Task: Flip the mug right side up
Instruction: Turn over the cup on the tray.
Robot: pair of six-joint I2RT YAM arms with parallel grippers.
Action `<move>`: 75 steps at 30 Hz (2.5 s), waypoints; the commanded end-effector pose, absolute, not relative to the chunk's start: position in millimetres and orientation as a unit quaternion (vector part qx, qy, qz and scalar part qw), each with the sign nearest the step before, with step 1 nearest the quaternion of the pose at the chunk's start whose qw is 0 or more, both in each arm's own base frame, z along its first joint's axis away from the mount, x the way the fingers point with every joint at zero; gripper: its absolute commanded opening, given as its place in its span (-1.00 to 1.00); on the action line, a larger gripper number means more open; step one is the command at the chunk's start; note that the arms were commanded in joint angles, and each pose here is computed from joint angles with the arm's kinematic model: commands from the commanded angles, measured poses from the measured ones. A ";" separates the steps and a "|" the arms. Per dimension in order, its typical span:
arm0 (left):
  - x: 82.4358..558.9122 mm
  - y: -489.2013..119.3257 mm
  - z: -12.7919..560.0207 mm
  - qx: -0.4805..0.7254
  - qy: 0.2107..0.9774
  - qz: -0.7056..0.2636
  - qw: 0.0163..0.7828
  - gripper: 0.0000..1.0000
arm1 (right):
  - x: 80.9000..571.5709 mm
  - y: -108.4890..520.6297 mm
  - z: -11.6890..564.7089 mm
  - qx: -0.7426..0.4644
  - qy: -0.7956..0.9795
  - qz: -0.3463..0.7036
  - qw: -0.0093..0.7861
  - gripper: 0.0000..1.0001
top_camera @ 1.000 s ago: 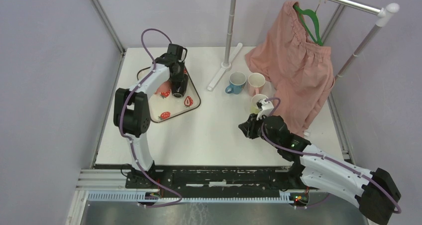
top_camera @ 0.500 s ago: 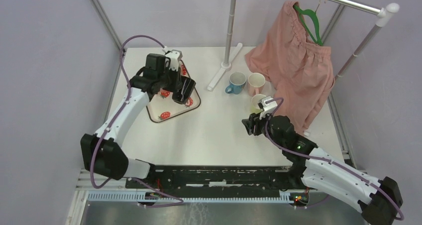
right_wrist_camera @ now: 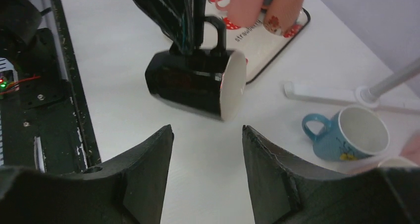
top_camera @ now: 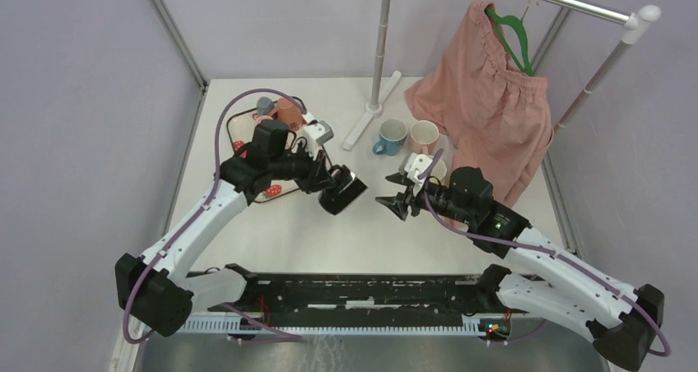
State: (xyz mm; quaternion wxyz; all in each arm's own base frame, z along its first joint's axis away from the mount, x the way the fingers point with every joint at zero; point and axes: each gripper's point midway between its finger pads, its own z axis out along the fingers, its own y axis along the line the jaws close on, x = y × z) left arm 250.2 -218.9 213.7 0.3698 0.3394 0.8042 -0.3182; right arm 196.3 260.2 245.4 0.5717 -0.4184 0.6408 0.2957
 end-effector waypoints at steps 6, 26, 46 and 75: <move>196.5 -254.3 252.3 0.461 0.671 -0.412 0.408 -0.96 | 167.6 296.7 265.9 -0.566 0.531 0.346 0.528 0.21; 155.8 -273.7 254.8 0.530 0.611 -0.436 0.396 -0.96 | 170.6 328.4 262.6 -0.604 0.489 0.411 0.476 0.20; 157.8 -273.1 244.1 0.536 0.621 -0.415 0.394 -0.96 | 162.2 337.2 232.2 -0.609 0.506 0.474 0.386 -1.00; 204.3 -198.8 210.5 0.339 0.786 -0.230 0.462 0.48 | 269.4 282.8 218.8 -0.463 0.746 0.204 0.432 -1.00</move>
